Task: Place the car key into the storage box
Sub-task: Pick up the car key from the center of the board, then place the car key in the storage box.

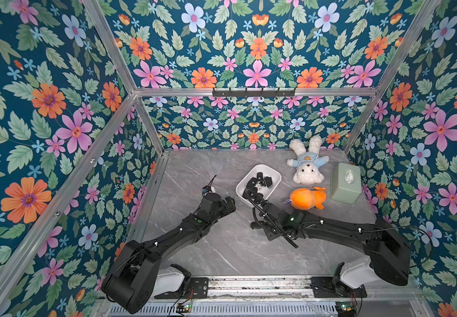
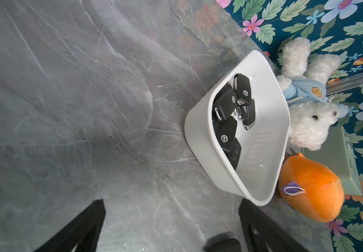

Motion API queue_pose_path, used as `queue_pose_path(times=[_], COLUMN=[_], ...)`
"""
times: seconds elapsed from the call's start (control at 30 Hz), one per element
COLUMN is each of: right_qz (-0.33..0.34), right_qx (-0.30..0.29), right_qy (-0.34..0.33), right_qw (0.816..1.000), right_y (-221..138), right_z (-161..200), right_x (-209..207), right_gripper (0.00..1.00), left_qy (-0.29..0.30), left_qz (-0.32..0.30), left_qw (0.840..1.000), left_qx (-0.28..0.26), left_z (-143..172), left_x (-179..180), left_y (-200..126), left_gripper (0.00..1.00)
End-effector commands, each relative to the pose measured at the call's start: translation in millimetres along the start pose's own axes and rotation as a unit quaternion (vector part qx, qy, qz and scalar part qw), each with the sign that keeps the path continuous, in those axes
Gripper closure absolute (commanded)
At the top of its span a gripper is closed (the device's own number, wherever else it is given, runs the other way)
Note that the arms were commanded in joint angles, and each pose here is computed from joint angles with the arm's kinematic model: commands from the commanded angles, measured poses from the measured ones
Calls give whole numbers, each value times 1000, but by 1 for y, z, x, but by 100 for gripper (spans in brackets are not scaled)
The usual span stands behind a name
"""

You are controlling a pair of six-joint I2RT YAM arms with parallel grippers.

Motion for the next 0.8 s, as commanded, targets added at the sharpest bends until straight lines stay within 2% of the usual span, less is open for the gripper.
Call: queue_pose_path(times=[0.0,0.13,0.33,0.6,0.77], right_qz=[-7,-21,-14,7,37], right_qx=[-48,-95,-132,-141,-122], right_qy=[34,82,131,180,192], right_qw=[998,992,982,974,973], right_y=[-16,-34,-41,-20,9], right_z=[-22,-54,-98,-158,-191], right_x=[-8,-22,-38,-43,-46], right_gripper=[66,65,65,65,65], left_qy=[12,9,1,-1,-5], left_qz=[-3,-12,-16,-5,7], left_qw=[1000,1000,1000,1000,1000], left_qx=[-15,-23,-27,-28,-27], left_z=[-10,-16,-18,-19,-16], left_x=[0,6,13,15,15], left_y=[-1,0,2,4,3], left_gripper=[0,0,0,0,0])
Point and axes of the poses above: each gripper's point midway between its finger pads, its own y axis out along the fingers, its own x axis along the line the jaws close on, z = x × y, the point moved 7 cm from there along -y, back along the fingers, and after that the axes turned 15 degrees about y, right-handed, at the moved point
